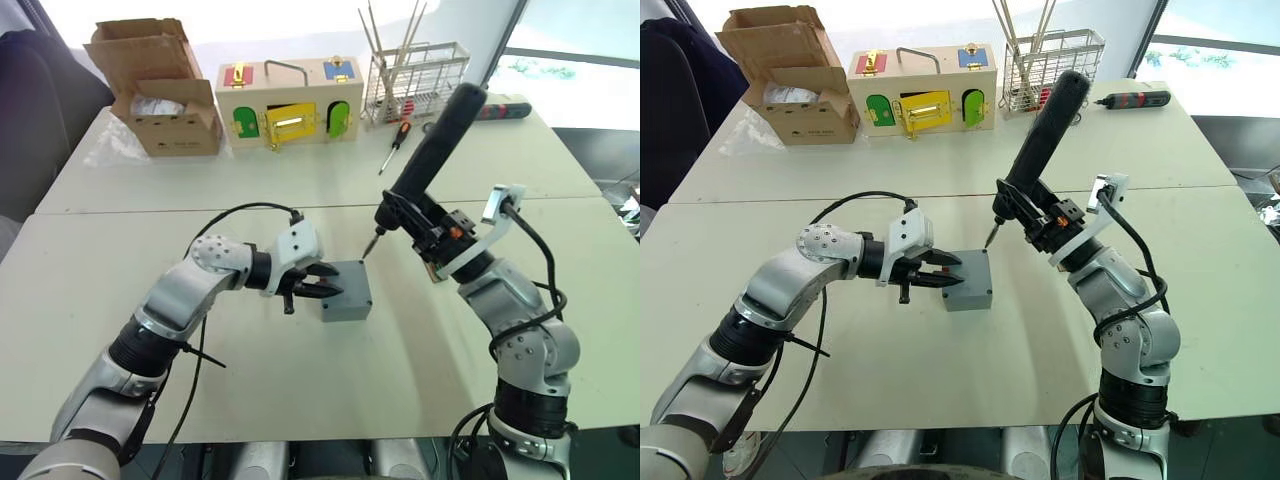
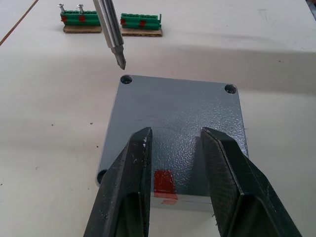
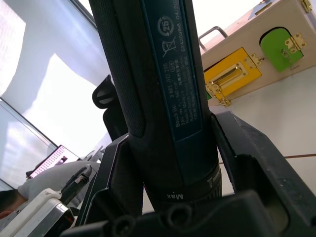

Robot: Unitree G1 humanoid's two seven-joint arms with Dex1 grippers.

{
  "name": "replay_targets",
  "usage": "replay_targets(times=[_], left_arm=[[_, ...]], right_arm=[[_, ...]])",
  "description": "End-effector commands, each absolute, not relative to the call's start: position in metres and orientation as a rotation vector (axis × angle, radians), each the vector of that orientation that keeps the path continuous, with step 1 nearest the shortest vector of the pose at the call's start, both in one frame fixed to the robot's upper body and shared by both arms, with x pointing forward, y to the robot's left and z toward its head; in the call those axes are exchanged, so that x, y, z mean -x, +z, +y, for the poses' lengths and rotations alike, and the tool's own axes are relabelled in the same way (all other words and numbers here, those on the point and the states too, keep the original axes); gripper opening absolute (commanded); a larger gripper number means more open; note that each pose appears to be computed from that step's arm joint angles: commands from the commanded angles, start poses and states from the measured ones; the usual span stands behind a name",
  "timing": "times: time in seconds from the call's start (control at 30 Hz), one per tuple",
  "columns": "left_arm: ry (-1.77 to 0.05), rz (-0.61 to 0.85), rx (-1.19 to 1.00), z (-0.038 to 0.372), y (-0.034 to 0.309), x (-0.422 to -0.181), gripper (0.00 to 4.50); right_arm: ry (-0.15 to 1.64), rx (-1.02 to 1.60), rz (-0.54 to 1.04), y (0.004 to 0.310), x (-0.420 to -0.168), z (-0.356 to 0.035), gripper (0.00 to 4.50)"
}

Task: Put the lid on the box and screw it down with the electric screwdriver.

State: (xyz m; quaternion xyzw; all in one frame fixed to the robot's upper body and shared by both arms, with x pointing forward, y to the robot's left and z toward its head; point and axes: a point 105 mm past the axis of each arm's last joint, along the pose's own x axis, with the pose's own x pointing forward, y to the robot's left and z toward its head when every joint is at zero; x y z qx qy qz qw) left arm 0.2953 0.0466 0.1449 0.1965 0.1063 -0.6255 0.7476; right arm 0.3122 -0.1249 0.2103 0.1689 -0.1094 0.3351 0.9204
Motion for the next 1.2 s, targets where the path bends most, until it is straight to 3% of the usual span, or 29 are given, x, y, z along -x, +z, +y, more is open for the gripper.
replay_targets(times=[0.03,1.2], left_arm=[[-1.377,0.223,-0.449,0.046,0.146,-0.293,1.53],[-1.394,0.219,-0.474,0.041,0.148,-0.291,1.53]], right_arm=[[0.714,-0.294,-0.291,0.222,-0.305,-0.119,1.86],[0.663,-0.262,-0.225,0.196,-0.313,-0.131,1.86]])
